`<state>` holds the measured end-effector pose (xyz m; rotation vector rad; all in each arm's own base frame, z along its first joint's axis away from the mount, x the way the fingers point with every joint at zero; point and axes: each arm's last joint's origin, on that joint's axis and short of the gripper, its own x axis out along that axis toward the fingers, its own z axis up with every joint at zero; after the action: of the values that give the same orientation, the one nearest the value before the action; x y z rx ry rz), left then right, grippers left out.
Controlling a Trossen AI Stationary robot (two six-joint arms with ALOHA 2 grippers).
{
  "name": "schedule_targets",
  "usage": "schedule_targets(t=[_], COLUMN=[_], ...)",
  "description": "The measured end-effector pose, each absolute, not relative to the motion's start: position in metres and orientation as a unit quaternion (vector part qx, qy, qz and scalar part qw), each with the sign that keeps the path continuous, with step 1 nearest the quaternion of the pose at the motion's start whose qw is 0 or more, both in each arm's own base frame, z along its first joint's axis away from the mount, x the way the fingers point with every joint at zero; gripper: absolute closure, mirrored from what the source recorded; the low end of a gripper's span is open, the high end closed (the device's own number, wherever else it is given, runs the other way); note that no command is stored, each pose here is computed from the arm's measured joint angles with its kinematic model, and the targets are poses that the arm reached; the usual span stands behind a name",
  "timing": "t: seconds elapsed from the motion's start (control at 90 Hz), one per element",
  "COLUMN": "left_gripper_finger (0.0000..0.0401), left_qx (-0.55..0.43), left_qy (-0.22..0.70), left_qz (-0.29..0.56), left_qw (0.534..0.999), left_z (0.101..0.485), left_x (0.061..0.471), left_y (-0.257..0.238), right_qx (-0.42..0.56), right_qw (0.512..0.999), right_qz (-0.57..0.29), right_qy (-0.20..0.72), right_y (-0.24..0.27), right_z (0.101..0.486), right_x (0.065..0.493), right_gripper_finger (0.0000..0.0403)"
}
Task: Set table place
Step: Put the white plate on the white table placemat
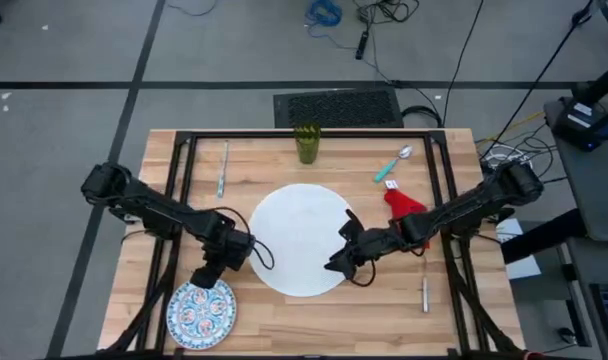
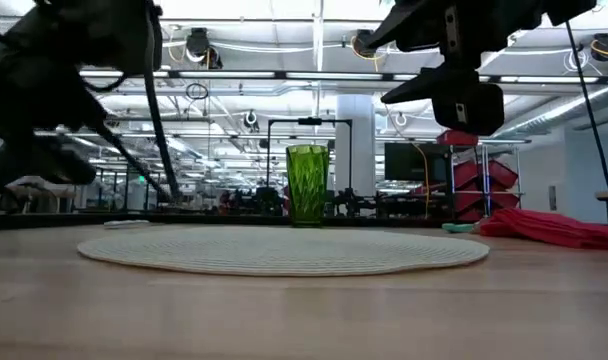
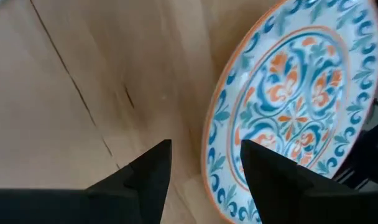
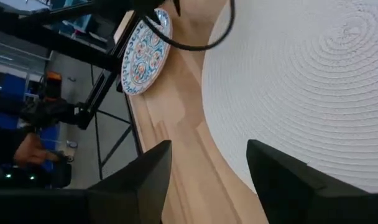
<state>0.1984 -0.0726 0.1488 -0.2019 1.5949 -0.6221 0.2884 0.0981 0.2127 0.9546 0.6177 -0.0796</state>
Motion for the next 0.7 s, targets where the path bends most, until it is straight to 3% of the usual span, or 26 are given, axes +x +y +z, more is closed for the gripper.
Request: schedule_targets(t=[0.544,0.7], left_gripper_finger=[0.0225,0.0274], left_qx=[-0.065,-0.051], left_qy=[0.698,0.699], left_qz=[-0.342,-0.336], left_qw=[0.626,0.629], left_z=[0.128,0.126], left_x=[0.204,0.204], left_y=[-0.094,-0.093], right_qx=[0.443,0.443], right_qw=[0.845,0.845], right_qz=[-0.037,-0.037], right_qy=[0.296,0.297], right_y=[0.098,0.098], right_z=[0.212,0.212], right_x=[0.288,0.288], right_gripper_finger=[0.0206,0.0206])
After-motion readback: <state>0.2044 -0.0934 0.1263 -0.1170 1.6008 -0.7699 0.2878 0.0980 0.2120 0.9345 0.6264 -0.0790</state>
